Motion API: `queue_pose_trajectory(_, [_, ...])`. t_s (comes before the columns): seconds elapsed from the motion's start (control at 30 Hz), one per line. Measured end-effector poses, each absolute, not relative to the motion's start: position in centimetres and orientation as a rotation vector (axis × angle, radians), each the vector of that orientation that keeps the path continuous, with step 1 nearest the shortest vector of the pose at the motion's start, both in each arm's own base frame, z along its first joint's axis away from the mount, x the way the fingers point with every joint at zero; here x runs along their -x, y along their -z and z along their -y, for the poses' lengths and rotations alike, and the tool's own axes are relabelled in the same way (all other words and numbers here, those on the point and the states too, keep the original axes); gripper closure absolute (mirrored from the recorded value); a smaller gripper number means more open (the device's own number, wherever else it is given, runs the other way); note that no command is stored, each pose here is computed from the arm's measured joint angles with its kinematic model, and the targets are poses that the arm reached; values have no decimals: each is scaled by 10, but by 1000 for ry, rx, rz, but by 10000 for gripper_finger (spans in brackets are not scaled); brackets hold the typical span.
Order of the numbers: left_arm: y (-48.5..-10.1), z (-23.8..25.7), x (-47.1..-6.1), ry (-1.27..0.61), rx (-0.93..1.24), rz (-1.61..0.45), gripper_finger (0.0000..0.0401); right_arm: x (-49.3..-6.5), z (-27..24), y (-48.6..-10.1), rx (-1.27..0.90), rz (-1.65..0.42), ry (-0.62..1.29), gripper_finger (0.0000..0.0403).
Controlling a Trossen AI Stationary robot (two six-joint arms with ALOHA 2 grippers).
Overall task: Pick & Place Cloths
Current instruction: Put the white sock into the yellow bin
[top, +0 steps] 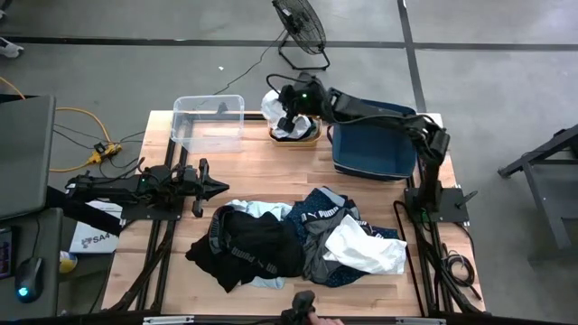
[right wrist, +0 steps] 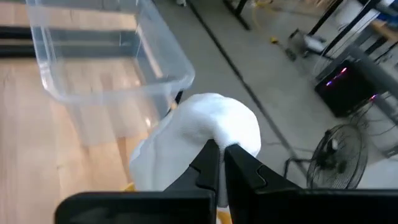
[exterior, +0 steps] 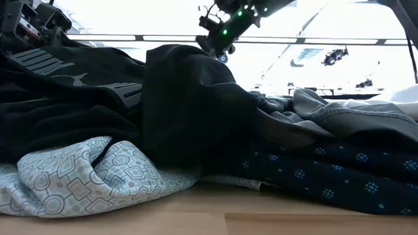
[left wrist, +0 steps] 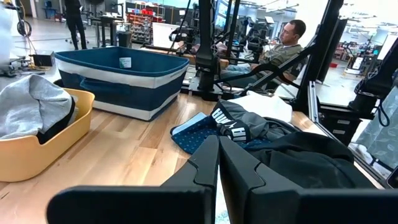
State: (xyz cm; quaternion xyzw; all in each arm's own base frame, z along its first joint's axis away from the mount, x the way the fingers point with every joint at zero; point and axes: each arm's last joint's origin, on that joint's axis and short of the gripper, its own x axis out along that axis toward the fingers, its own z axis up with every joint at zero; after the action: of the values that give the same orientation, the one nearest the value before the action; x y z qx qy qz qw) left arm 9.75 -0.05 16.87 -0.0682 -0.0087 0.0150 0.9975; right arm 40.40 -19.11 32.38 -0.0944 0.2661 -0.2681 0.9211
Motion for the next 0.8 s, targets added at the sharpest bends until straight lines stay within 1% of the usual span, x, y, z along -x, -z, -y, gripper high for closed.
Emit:
queue_pose_trajectory(0.17, [-169,0,-97,-30,137,18,389,-410,195,-302,170,-624,556,399])
queue_pose_trajectory(0.33, [-169,0,-97,-30,137,18,389,-403,201,-288,106,-737,639,398])
queue_pose_trajectory(0.57, [-169,0,-97,-31,137,18,389,-383,216,-276,-90,-852,724,398])
queue_pose_trajectory(0.73, [-169,0,-97,-31,137,18,389,-376,224,-275,-262,-821,723,398])
queue_pose_trajectory(0.8, [-169,0,-97,-31,137,18,389,-376,226,-275,-298,-802,719,398])
